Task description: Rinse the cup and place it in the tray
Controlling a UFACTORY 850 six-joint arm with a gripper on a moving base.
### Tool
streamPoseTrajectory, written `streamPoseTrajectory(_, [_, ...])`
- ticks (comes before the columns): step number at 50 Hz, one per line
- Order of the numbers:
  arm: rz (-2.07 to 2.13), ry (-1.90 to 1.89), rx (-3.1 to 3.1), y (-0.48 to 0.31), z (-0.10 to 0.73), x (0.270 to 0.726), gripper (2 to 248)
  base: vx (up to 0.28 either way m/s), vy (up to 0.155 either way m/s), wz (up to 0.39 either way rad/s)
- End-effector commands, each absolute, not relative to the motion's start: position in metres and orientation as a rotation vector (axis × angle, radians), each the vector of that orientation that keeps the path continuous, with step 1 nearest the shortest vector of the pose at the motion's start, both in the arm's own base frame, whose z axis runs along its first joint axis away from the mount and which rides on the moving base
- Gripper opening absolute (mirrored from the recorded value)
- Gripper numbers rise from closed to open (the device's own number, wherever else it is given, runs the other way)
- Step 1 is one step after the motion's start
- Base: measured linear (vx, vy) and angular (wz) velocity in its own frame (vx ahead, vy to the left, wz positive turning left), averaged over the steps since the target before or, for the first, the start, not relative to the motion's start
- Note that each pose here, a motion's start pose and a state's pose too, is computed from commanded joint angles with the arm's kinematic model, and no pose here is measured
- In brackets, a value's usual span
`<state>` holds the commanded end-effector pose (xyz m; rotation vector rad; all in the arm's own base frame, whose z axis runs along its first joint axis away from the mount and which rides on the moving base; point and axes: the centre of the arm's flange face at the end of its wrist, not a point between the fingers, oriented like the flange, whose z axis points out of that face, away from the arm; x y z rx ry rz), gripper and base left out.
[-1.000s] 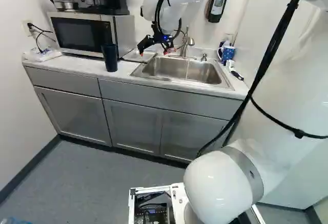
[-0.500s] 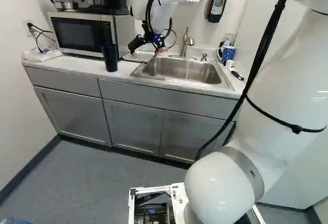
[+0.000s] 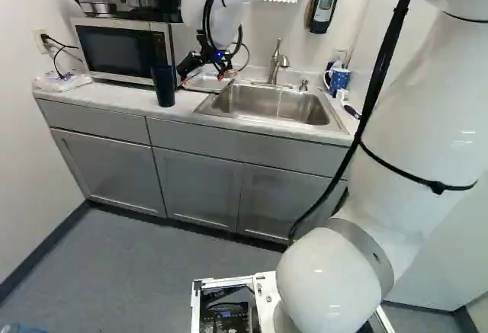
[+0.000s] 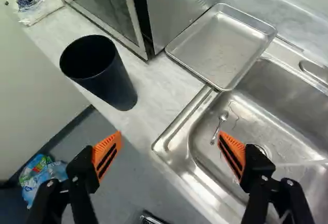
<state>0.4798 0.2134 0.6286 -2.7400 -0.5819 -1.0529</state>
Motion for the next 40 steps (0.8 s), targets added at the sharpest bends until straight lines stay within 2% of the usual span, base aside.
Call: streamPoseTrajectory(40, [-1.180,-0.696,-2.585,0.271,0.595,0.467,247,0.000,0.000,0.000])
